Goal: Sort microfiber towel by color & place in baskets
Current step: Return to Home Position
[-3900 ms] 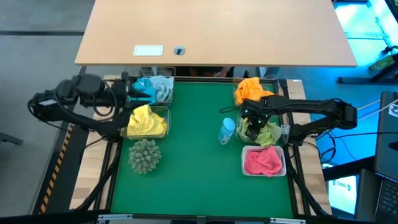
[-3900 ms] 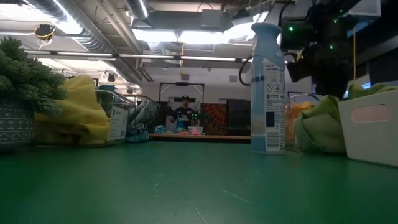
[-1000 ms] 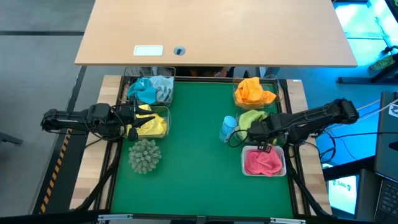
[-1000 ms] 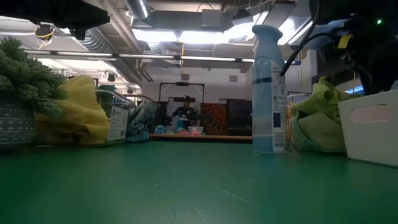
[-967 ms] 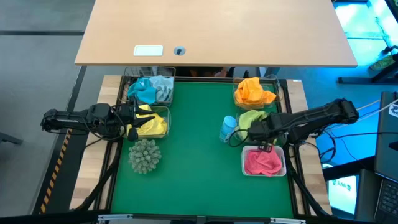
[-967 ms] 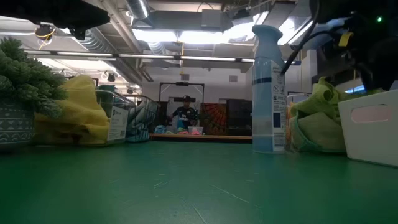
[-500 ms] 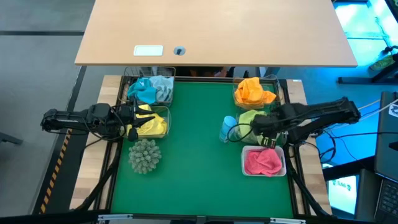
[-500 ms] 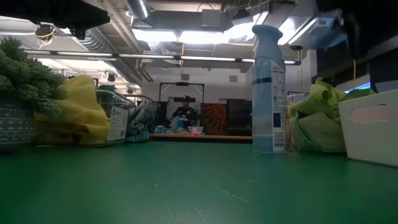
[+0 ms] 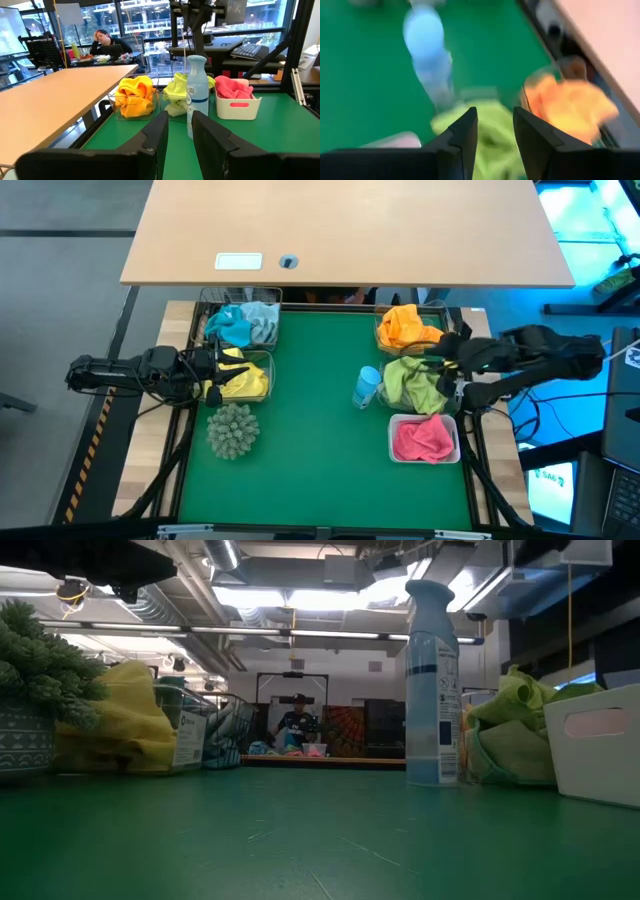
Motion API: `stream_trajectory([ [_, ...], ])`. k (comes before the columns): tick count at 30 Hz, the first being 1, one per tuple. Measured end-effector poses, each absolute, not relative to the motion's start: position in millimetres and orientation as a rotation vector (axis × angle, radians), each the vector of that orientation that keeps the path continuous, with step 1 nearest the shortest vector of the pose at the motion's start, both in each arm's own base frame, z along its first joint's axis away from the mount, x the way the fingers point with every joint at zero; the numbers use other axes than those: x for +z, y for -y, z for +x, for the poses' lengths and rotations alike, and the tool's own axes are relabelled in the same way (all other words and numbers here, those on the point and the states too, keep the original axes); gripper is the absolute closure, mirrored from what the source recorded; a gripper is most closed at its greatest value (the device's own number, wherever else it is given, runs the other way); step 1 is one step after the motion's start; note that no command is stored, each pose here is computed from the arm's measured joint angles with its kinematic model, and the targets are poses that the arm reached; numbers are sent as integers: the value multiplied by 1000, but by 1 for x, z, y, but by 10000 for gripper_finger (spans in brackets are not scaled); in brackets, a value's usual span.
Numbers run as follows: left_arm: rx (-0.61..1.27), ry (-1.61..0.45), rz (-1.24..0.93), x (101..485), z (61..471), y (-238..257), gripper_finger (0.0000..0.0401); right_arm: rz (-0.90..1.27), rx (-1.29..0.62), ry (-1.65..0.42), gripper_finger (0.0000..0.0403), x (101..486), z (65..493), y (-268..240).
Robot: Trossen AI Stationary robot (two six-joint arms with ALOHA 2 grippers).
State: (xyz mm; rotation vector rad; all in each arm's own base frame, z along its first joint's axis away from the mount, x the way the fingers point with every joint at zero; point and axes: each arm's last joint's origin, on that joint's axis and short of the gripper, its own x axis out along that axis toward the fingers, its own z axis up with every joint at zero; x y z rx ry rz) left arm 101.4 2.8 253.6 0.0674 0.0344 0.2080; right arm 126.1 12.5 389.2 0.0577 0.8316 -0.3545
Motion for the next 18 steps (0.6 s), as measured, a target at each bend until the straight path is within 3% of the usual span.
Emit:
stream_trajectory([
  [7, 209, -4, 65, 241, 106, -3, 319, 21, -232, -488, 276, 372, 121, -12],
  [18, 208, -21, 83, 213, 112, -2, 319, 5, -116, -284, 276, 292, 124, -15],
])
